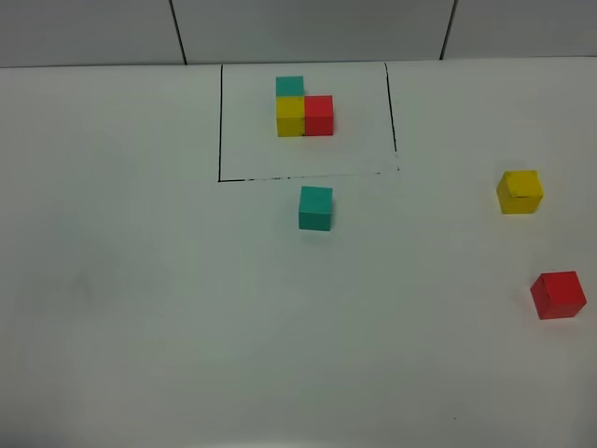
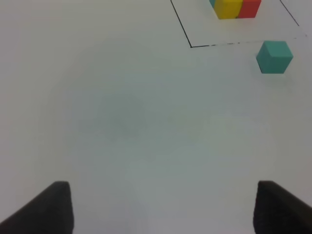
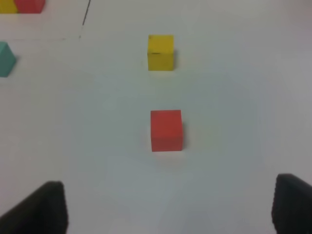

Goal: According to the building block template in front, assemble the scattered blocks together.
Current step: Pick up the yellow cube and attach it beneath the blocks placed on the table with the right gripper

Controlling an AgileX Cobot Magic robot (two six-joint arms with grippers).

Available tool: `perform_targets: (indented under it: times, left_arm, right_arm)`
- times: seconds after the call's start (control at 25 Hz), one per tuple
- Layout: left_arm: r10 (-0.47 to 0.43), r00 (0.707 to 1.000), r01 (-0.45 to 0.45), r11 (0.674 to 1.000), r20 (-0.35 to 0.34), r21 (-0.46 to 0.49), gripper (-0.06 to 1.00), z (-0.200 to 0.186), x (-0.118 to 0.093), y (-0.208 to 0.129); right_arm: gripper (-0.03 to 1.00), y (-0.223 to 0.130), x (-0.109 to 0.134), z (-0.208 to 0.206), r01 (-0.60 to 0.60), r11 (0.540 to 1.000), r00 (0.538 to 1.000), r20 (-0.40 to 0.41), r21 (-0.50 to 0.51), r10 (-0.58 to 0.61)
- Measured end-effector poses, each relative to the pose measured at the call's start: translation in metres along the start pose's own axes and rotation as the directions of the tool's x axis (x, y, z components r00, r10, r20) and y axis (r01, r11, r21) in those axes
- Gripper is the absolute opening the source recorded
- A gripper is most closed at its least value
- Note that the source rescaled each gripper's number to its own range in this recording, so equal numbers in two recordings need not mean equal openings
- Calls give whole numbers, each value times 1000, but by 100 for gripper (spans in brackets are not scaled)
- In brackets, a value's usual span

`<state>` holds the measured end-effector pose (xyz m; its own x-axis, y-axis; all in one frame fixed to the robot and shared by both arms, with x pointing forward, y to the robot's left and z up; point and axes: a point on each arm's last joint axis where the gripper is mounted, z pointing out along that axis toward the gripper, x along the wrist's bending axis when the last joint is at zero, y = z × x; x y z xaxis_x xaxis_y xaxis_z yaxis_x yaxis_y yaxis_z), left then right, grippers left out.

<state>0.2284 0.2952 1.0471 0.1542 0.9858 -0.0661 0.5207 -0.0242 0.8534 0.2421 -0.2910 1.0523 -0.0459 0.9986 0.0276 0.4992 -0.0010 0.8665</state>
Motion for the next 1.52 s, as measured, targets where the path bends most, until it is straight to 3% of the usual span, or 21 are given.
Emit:
perform_targets:
  times: [0.44, 0.68, 1.32, 1.52]
  left_arm:
    - [1, 1000, -1, 1000, 0, 0, 98, 0, 0, 0]
    - [-30, 998, 30, 1000, -56, -4, 98, 0, 0, 0]
    - [-33, 998, 33, 999, -62, -5, 98, 0, 0, 0]
    - [-33, 998, 33, 999, -62, -5, 98, 0, 0, 0]
  right_arm:
    - [72, 0, 0, 0, 0, 1000, 1000, 0, 0, 0]
    - [72, 0, 0, 0, 0, 1000, 1000, 0, 0, 0]
    - [72, 0, 0, 0, 24, 1000, 1000, 3, 0, -24]
    - [73, 19, 1, -7, 53, 997, 999, 0, -50, -53]
